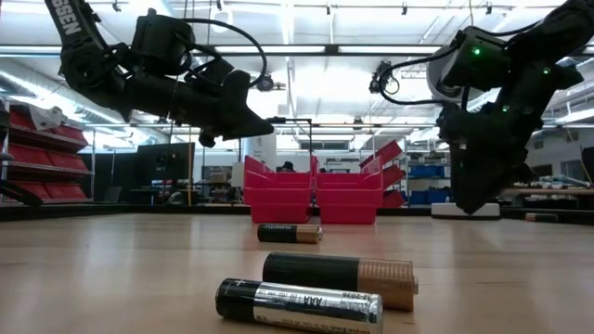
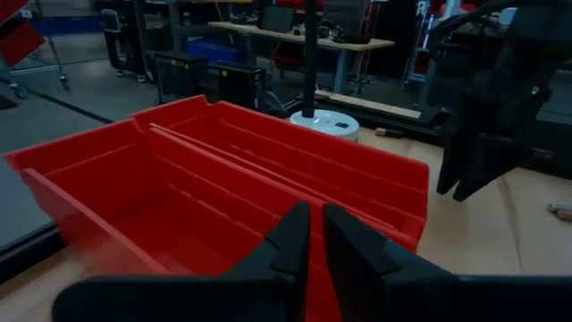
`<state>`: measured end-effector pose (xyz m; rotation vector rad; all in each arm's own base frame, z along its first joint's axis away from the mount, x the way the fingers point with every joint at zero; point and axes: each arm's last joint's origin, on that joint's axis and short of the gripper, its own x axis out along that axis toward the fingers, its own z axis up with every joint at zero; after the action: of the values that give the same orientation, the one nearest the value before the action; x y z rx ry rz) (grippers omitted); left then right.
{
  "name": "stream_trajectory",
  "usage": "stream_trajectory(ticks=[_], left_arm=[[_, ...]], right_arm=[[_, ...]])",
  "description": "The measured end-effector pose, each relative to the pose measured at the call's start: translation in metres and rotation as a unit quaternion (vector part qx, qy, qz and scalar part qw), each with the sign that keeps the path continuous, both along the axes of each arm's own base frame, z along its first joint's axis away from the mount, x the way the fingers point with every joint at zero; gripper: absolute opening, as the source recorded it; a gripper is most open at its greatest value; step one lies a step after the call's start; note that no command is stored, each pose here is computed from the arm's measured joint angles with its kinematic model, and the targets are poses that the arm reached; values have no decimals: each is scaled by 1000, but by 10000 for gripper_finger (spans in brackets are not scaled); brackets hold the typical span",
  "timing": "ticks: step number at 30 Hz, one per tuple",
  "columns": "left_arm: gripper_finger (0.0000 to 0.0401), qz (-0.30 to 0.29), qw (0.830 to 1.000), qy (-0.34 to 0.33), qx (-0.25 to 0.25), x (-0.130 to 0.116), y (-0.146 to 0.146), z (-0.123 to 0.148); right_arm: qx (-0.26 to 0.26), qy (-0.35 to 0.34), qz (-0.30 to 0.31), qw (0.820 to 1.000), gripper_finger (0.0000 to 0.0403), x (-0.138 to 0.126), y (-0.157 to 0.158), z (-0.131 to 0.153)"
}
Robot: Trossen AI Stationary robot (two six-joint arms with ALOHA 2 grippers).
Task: Sort batteries
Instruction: Put the black battery into the left red bin
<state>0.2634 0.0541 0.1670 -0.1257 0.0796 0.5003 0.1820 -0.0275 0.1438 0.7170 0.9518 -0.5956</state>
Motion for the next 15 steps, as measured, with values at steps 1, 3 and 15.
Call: stream_trajectory(ticks=[1,3,15], left_arm=[[49,3,1000,1,0,0,0,0],[49,6,1000,1,1,0,0,0],[49,7,1000,2,2,0,1,0]], right_arm=[[-13,5,-3,1000,103,-1,-1,0],[-33,19,-49,998,101,-4,-6,-1],[26,208,-234,949,62,-57,-45,-10]])
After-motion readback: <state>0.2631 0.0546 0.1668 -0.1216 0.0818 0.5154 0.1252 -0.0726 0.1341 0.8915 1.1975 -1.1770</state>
